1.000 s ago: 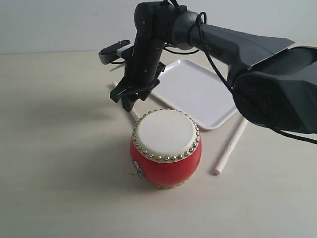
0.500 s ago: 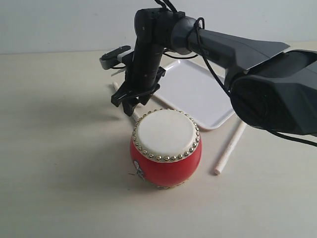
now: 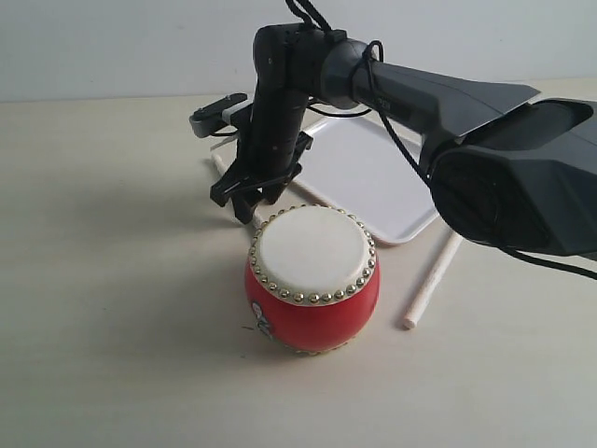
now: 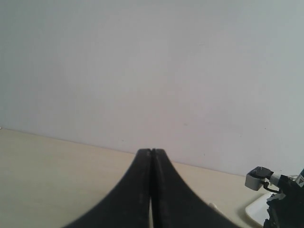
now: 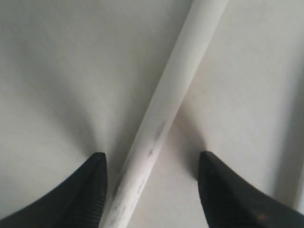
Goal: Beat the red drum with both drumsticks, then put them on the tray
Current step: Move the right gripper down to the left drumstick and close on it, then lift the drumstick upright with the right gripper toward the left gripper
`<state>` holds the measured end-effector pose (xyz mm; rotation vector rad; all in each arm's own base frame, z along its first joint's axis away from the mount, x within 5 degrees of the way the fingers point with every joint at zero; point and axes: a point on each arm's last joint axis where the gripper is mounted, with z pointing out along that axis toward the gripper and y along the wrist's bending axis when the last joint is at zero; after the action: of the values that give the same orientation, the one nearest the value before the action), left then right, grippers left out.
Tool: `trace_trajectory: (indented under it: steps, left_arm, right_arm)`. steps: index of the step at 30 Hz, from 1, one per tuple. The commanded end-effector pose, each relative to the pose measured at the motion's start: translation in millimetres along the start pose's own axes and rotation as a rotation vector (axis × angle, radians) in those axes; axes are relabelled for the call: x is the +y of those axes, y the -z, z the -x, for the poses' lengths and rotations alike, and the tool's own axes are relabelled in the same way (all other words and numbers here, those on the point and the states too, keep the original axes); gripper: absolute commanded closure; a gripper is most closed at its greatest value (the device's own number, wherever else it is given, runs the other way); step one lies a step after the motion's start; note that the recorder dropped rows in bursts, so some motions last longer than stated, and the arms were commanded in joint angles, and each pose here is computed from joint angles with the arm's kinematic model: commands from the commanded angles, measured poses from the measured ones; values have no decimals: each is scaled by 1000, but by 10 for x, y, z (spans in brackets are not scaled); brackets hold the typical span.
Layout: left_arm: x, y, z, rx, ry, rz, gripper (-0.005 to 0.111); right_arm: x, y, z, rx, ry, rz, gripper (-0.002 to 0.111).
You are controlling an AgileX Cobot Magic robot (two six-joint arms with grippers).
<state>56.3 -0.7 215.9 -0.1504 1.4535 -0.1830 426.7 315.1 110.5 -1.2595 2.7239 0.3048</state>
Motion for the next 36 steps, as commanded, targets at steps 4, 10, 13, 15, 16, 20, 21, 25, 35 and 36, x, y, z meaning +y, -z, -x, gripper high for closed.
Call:
trace_trajectory:
  steps: [4, 10, 13, 15, 16, 20, 21, 25, 35, 36]
  left_arm:
    - [1, 4, 4, -10, 9, 1, 107]
    - [1, 4, 4, -10, 9, 1, 107]
    - [1, 4, 4, -10, 9, 1, 107]
    - [1, 4, 4, -10, 9, 1, 107]
    - [1, 4, 4, -10, 9, 1, 107]
    - [1, 4, 4, -10, 9, 1, 107]
    - [1, 4, 4, -10, 9, 1, 107]
    - [1, 4, 4, -10, 9, 1, 107]
    - [1, 4, 4, -10, 9, 1, 107]
    - [1, 4, 4, -10, 9, 1, 107]
  right_arm:
    - [-1, 5, 10, -6, -2, 2, 55]
    - [-4, 2, 7, 3, 1, -24, 58]
    - [47, -16, 13, 31, 35, -108, 58]
    - [120, -30, 27, 44, 59, -149, 58]
    - [166, -38, 36, 48, 75, -160, 58]
    - [320, -64, 62, 49, 104, -155, 58]
    - [320, -64, 62, 49, 104, -155, 58]
    - [304, -61, 59, 52, 110, -169, 58]
    - [313, -51, 63, 51, 142, -161, 102]
    - [316, -33, 67, 48, 142, -162, 109]
